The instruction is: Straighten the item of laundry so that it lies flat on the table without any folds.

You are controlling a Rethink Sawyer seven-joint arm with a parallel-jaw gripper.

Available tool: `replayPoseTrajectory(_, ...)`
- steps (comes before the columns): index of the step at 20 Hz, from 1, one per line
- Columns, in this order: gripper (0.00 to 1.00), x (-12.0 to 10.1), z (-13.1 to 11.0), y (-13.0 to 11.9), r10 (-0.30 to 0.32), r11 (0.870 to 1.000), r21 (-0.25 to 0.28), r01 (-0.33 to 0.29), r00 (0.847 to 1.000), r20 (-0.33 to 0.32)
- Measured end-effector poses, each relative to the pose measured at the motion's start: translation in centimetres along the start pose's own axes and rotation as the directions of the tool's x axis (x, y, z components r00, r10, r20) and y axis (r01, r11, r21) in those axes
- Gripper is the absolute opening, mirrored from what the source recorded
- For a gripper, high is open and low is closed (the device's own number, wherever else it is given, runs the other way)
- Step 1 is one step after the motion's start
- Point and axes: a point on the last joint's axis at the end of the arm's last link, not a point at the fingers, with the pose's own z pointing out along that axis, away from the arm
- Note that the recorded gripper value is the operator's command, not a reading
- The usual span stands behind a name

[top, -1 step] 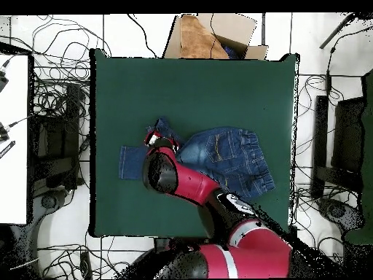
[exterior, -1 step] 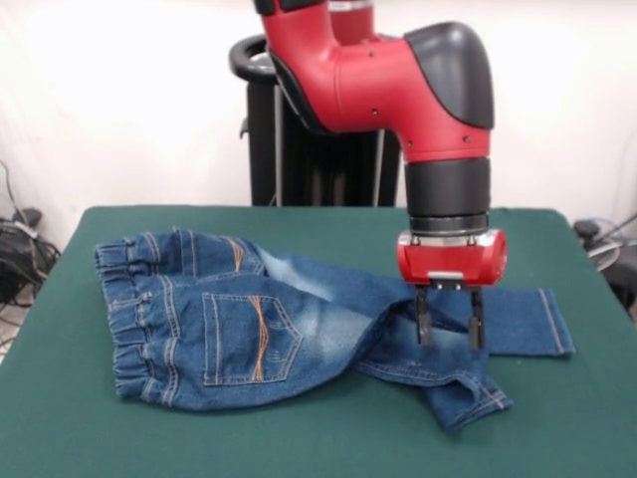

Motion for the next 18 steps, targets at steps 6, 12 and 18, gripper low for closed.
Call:
replayPoseTrajectory(6, 1.00, 2.4, -1.0, -0.5, -0.033, 0.997, 0.059, 0.043, 0.987, -0.154)
replayPoseTrajectory(12, 1.00, 5.2, -2.7, -2.6, -0.074, 0.979, 0.151, 0.135, 0.933, -0.351)
replayPoseTrajectory(18, 1.00, 4.1, -3.7, -4.8, -0.113, 0.964, 0.181, 0.193, 0.919, -0.378)
